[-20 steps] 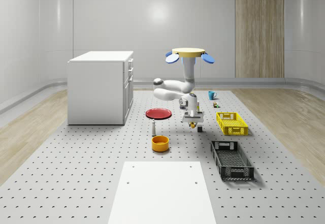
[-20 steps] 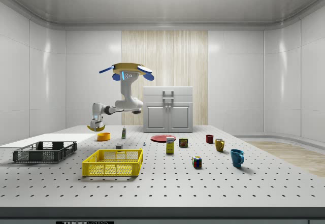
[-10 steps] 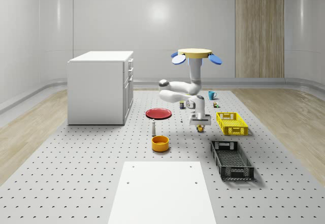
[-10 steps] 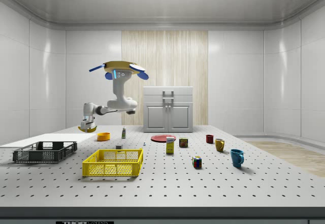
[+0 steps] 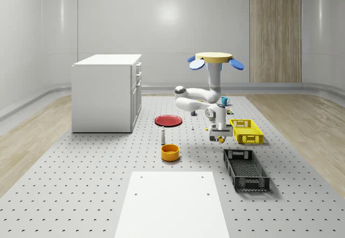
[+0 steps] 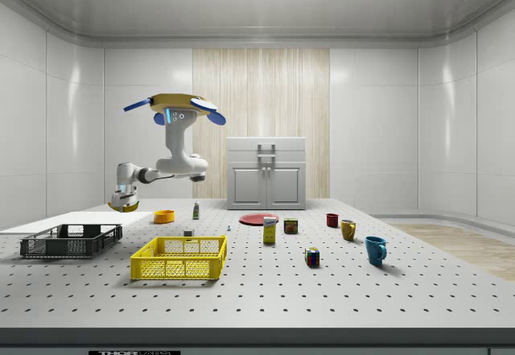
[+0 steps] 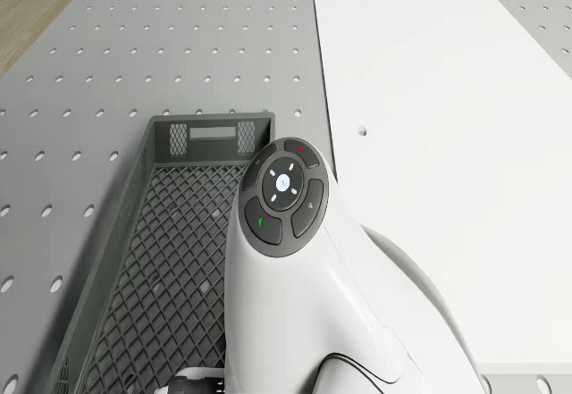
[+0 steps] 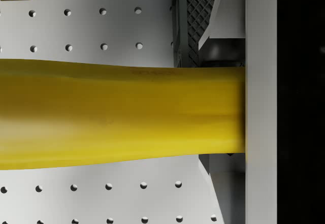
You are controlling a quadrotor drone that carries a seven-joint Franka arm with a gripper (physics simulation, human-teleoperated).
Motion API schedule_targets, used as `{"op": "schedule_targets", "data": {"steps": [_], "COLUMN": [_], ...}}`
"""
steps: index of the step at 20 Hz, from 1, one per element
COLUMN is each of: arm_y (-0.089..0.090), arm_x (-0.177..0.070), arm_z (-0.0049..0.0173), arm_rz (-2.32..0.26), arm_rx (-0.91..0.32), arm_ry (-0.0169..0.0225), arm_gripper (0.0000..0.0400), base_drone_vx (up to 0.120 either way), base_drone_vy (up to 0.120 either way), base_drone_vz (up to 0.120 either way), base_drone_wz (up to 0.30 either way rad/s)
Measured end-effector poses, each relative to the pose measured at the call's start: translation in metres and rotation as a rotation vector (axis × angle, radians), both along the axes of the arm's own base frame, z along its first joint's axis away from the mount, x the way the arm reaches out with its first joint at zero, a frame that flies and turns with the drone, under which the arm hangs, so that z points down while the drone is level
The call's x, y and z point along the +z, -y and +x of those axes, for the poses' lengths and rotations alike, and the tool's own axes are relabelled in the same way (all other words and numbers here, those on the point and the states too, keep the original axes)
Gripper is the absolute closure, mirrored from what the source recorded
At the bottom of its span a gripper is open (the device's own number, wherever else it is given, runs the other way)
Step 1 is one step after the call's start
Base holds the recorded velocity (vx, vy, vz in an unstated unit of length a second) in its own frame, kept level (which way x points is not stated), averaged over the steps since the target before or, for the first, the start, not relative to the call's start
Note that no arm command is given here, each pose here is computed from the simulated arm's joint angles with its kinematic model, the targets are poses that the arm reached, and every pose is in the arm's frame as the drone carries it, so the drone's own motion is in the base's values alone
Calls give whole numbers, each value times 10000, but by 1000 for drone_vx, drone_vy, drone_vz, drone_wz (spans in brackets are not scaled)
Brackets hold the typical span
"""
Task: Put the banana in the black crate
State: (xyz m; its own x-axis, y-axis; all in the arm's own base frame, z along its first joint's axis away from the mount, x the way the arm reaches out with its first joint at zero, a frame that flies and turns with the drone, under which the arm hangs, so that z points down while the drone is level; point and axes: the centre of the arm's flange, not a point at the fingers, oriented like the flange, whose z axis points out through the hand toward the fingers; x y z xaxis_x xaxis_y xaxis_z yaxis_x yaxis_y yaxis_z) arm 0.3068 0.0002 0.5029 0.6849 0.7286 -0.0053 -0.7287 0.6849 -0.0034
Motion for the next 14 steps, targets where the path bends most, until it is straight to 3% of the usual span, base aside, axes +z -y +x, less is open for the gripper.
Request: {"op": "schedule_targets", "data": {"steps": [14], "arm_y": [0], "arm_x": [0], "arm_z": [0], "arm_rz": [0], "arm_rx": [0], "arm_ry": [0], "arm_gripper": [199], "base_drone_vx": [120], "base_drone_vy": [120], "base_drone_vz": [0], "base_drone_wz": [0]}}
